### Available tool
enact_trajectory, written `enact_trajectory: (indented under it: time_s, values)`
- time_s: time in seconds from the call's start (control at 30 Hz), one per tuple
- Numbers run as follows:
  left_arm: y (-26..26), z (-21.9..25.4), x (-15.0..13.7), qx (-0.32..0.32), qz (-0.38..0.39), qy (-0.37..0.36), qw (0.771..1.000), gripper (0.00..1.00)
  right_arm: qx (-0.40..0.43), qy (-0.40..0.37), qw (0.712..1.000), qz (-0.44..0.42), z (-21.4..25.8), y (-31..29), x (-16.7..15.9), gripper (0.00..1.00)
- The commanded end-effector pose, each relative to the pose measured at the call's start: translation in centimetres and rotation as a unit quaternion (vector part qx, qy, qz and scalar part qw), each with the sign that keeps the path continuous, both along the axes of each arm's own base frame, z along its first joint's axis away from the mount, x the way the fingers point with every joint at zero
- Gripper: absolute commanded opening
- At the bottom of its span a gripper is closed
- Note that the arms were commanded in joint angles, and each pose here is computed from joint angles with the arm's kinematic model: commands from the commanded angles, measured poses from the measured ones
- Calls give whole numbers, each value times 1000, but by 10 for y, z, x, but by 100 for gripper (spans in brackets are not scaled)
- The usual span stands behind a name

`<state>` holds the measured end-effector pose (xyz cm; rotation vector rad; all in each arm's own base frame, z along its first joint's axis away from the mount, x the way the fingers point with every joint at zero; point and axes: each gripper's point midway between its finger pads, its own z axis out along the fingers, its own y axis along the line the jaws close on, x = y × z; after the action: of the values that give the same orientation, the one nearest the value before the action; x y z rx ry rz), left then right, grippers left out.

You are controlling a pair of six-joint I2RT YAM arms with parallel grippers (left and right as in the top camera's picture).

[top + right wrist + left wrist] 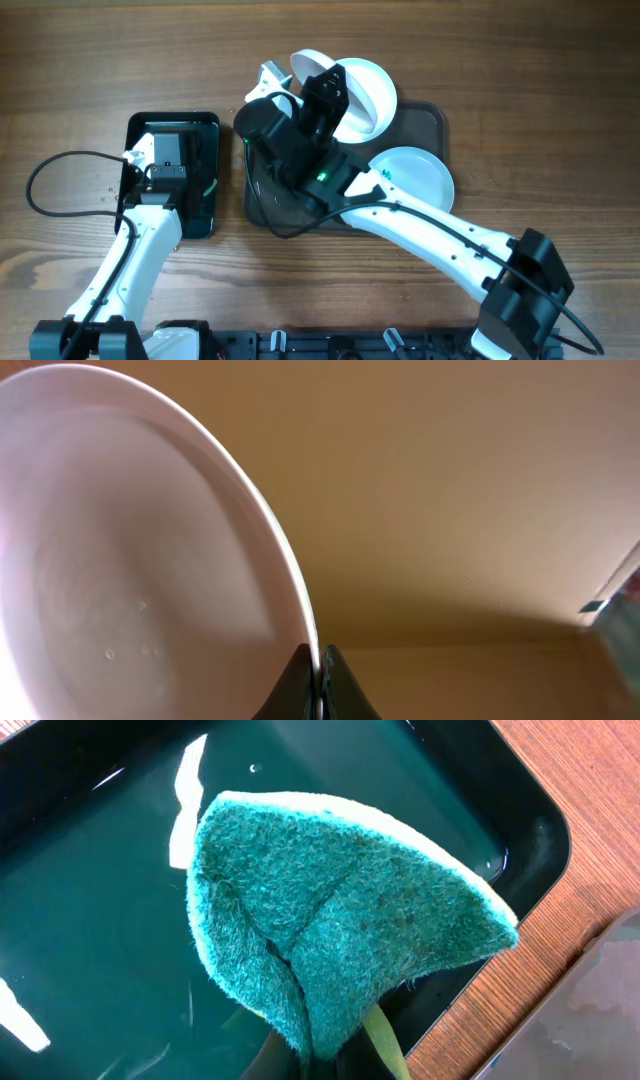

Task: Clean dirty plates on tray and stack at the side
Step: 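Lift the cleaned plate off the tray with the right gripper, then carry the plate right and set it on the table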

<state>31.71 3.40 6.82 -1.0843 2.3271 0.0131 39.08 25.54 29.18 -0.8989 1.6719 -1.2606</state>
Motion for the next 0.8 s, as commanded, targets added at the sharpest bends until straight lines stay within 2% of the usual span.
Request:
enact_trajectory:
  time_s: [0.0, 0.1, 0.17, 0.27, 0.3, 0.43, 0.5, 0.6, 0.63, 0.7, 0.77]
  values:
    - [1, -1, 1, -5, 8, -2, 1000, 4, -20, -13, 1000, -20, 19, -8, -5, 4]
    - [1, -1, 1, -5, 8, -2, 1000, 4, 19, -26, 999, -23, 16, -7, -5, 4]
    - [1, -1, 1, -6, 7, -1, 1000, 4, 62, -9, 998, -2, -5, -2, -6, 4]
    - [0, -2, 0, -8, 5, 0, 1000, 4, 73, 138, 984, 88, -70, 19, -15, 4]
    - [0, -2, 0, -9, 5, 0, 1000, 4, 92, 159, 978, 95, -80, 21, -18, 4]
    - [0, -2, 0, -9, 5, 0, 1000, 4, 118, 91, 988, 51, -53, 5, -5, 4]
    - [-1, -2, 1, -10, 4, 0, 1000, 4, 153, 106, 980, 74, -54, 10, 1, 4]
    - [-4, -2, 1, -19, -1, 0, 1000, 4, 247, 148, 952, 102, -63, 14, 9, 4]
    - [-5, -3, 1, -20, -1, 1, 1000, 4, 303, 165, 933, 103, -67, 11, 15, 4]
    - [-5, -3, 0, -21, -2, 1, 1000, 4, 395, 206, 889, 108, -75, 6, 23, 4]
    - [-5, -4, 0, -21, -2, 2, 1000, 4, 492, 259, 825, 104, -85, -5, 32, 4]
